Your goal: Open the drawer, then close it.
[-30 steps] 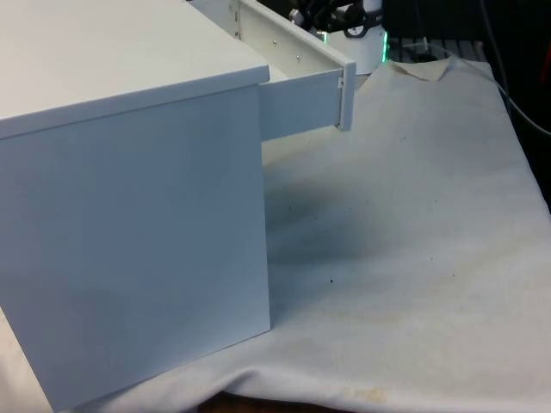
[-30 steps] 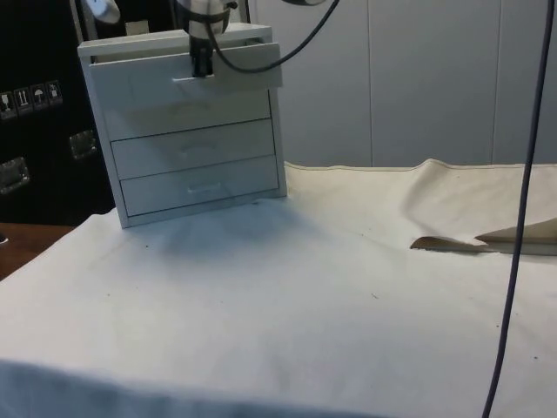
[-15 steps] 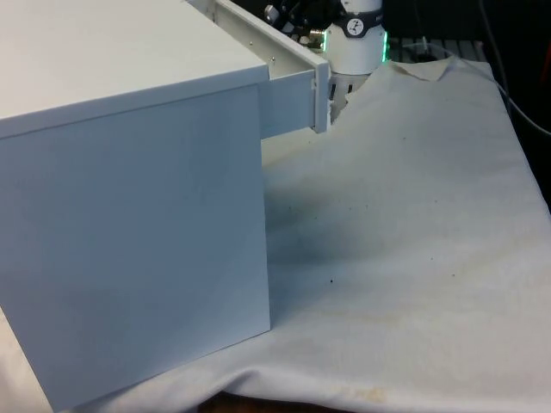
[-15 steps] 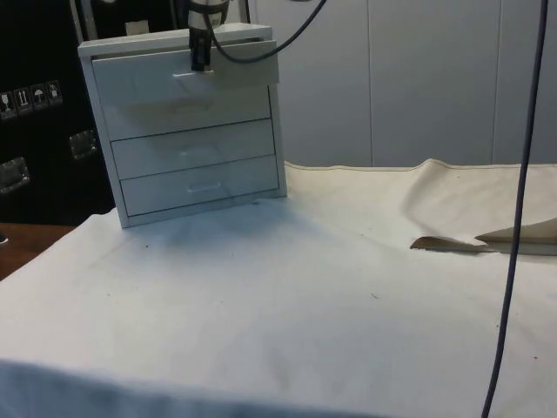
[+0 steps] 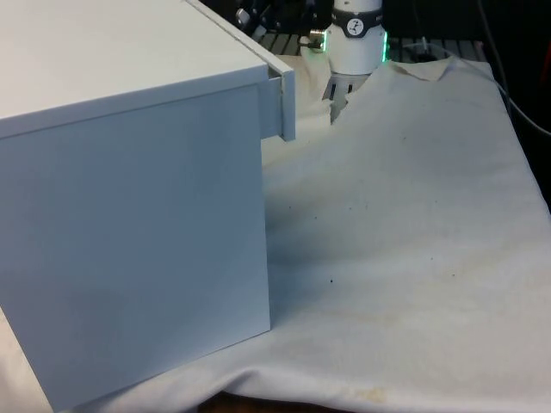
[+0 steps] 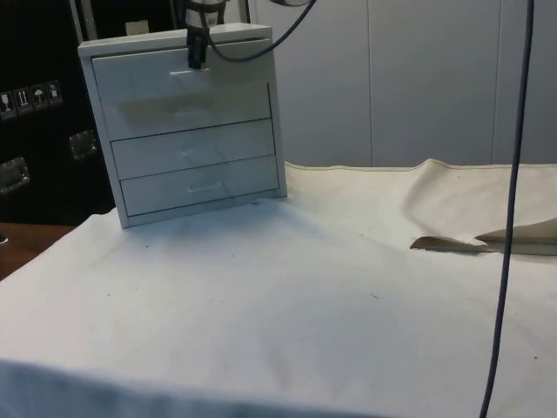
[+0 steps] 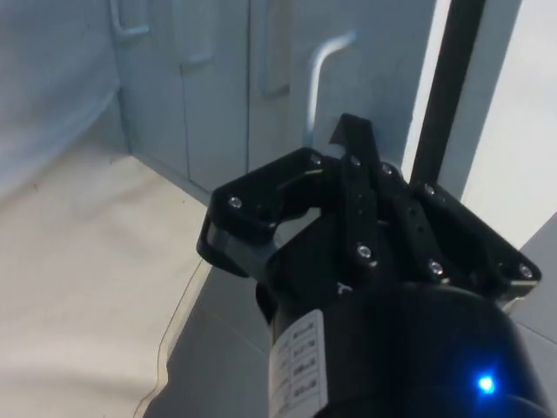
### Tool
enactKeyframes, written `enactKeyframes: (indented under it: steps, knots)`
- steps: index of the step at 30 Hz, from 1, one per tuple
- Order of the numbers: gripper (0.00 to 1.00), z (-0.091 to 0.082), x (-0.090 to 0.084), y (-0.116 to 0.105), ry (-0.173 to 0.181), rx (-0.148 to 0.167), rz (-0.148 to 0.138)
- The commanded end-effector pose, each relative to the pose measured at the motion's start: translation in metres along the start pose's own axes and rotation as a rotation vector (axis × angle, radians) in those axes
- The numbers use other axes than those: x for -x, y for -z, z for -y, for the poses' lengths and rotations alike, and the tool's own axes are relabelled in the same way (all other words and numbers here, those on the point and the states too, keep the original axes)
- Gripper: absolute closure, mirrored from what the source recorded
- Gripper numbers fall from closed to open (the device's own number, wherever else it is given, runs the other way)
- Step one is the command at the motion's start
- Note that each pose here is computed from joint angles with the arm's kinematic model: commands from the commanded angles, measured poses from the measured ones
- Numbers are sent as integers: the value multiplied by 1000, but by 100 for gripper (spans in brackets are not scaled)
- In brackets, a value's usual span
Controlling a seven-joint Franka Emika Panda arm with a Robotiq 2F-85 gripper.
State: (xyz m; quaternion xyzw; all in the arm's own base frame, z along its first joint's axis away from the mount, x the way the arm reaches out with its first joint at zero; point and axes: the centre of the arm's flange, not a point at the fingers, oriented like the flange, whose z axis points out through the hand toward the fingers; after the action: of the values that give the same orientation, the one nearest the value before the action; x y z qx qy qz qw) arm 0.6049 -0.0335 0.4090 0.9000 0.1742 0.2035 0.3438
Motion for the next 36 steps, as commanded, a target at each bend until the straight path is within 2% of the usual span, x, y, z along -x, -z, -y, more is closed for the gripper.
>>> enactKeyframes:
  steps: [1, 3, 4, 12, 13, 14, 21, 24, 25, 32, 33, 36]
  knots:
    - [100, -4, 1, -5, -2, -11, -4]
    - [100, -1, 0, -2, -2, 1, 0]
    - [100, -6, 1, -8, -7, -10, -5]
    - [100, -18, 0, -21, -33, -6, -11]
    - [100, -16, -2, -19, -34, 6, -7]
    - [100, -19, -1, -22, -35, -6, -12]
    - [100, -26, -4, -29, -54, -1, -12]
    - [100, -25, -5, -28, -56, 10, -10]
    - [100, -24, -7, -26, -56, 1, -15]
    - [100, -18, -14, -13, -55, 1, -25]
    - [100, -18, -14, -17, -55, 2, -26]
    - [100, -15, -17, -7, -52, -1, -28]
